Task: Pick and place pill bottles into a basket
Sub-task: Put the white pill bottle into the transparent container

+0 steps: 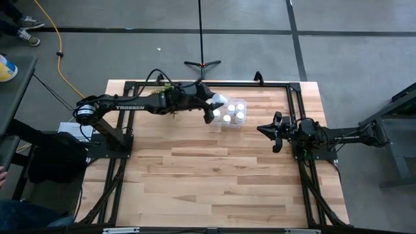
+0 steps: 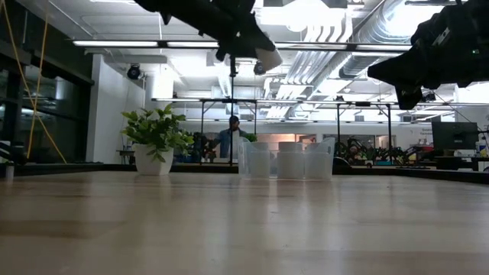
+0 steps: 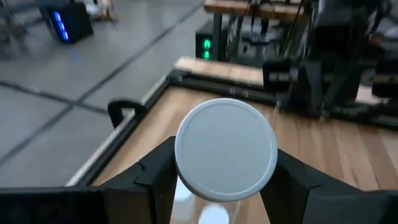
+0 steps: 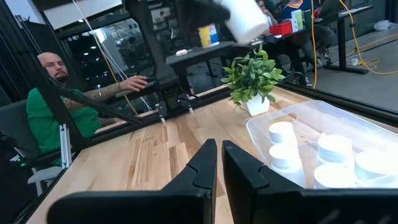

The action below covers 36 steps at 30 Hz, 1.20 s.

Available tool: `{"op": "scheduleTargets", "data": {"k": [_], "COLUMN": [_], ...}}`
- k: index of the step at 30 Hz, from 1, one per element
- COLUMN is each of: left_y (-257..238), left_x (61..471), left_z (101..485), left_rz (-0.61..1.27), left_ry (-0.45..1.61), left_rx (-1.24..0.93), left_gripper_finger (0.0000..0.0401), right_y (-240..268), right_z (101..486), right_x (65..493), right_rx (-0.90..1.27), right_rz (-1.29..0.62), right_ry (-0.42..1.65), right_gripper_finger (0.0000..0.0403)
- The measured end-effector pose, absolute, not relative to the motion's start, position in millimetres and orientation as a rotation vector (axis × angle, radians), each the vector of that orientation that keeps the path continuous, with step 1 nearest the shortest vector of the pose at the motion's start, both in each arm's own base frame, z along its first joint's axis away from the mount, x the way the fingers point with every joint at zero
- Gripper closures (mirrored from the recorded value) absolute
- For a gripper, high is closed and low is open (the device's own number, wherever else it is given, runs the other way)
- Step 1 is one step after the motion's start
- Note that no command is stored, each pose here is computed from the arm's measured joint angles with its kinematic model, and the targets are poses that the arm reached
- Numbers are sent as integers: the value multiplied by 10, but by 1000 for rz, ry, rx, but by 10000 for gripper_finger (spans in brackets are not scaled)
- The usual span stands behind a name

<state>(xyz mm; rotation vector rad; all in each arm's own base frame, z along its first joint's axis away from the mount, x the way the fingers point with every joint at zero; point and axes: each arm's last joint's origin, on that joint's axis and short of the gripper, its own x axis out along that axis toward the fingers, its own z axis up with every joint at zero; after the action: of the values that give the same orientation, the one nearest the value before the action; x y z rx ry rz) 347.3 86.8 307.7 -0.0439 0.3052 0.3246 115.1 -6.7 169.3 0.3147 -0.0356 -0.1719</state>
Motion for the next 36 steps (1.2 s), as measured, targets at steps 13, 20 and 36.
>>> {"op": "scheduleTargets", "data": {"k": [13, 20, 36], "left_y": [1008, 1288, 1516], "left_x": [3646, 3923, 4004], "left_z": [3208, 3144, 2584], "left_rz": [348, 371, 354], "left_ry": [222, 400, 708], "left_rx": [59, 36, -33], "left_gripper_finger": [183, 183, 183], "right_y": [-69, -69, -77], "right_z": [1693, 1692, 1670], "right_x": [1151, 1151, 1149], "right_rx": [317, 346, 356], "right_rz": [-179, -179, -213], "right_ry": [-37, -38, -23], "right_gripper_finger": [387, 387, 386]}}
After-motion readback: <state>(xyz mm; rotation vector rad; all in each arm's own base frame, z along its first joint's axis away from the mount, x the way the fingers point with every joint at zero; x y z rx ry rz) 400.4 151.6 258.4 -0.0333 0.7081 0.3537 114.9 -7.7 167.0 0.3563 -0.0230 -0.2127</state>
